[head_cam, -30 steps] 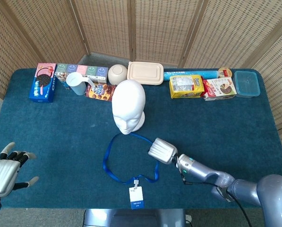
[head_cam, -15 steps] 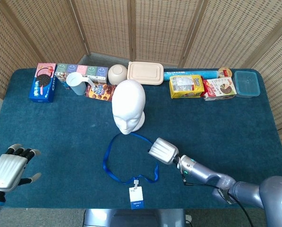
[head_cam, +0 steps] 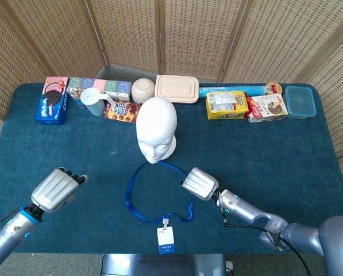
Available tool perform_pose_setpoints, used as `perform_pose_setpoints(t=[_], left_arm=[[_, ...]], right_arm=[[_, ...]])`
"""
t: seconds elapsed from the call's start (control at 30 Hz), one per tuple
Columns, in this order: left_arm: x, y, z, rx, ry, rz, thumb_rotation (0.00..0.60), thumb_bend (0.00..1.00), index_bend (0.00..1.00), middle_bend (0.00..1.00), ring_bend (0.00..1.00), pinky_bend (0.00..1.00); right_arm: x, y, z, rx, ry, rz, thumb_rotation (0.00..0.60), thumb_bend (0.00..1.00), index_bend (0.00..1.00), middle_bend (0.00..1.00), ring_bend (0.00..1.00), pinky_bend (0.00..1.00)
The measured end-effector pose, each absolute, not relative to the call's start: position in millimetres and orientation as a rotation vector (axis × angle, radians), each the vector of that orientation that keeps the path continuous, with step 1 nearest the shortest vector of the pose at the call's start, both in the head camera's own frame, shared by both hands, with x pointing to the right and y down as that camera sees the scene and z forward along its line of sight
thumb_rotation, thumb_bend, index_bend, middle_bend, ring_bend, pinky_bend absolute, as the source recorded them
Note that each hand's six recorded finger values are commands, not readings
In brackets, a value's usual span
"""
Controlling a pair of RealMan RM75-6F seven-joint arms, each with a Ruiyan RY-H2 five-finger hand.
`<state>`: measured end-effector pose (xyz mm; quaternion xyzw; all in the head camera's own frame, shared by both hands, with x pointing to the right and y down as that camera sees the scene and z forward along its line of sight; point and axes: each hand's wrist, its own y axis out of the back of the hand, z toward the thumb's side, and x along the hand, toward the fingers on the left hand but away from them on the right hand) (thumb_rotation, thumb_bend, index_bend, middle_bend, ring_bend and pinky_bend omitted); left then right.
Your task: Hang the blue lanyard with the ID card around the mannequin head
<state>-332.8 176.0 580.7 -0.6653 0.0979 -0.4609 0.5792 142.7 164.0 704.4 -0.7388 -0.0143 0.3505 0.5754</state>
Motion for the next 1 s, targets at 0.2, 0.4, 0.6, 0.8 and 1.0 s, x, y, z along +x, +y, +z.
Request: perform_pose_setpoints(t=[0.2,0.4,0.6,0.8,1.0], left_arm=[[-303.2,168.1,604.1,-1.556,0.055,-1.007,0.6,0.23,0.4,0.79,0.8,0.79],[-278.2,164.8,621.8,-1.548,-0.024,-0.953,0.6,0.24,0.4,0.94,0.99,0.96],[-265.4,168.1,632.6,-1.57,-0.029,-0.936,0.6,0.24,0.4,0.99,1.0,1.0],[-260.0,170.9,642.2,-1.657,0.004,-0.959,0.6,0.24,0.4,1.0,1.0,1.0],[-251.8,173.8,655.8,-1.744,0.022,-0.961,0.6,0.24,0.4,1.0,1.0,1.0]], right_arm=[[145.5,163.7,706.2,-1.732,-0.042,0.836,0.59,0.47,0.67,0.81,1.0,0.99],[146.6,162.8,706.3,-1.735,-0.051,0.841,0.587,0.47,0.68,0.81,1.0,0.99],[146.4,162.1,707.7,-1.742,-0.058,0.848,0.589,0.47,0.68,0.81,1.0,0.99],[146.1,162.3,710.9,-1.748,-0.059,0.855,0.59,0.47,0.68,0.82,1.0,0.99],[147.0,161.0,714.0,-1.752,-0.063,0.867,0.585,0.48,0.69,0.82,1.0,1.0]])
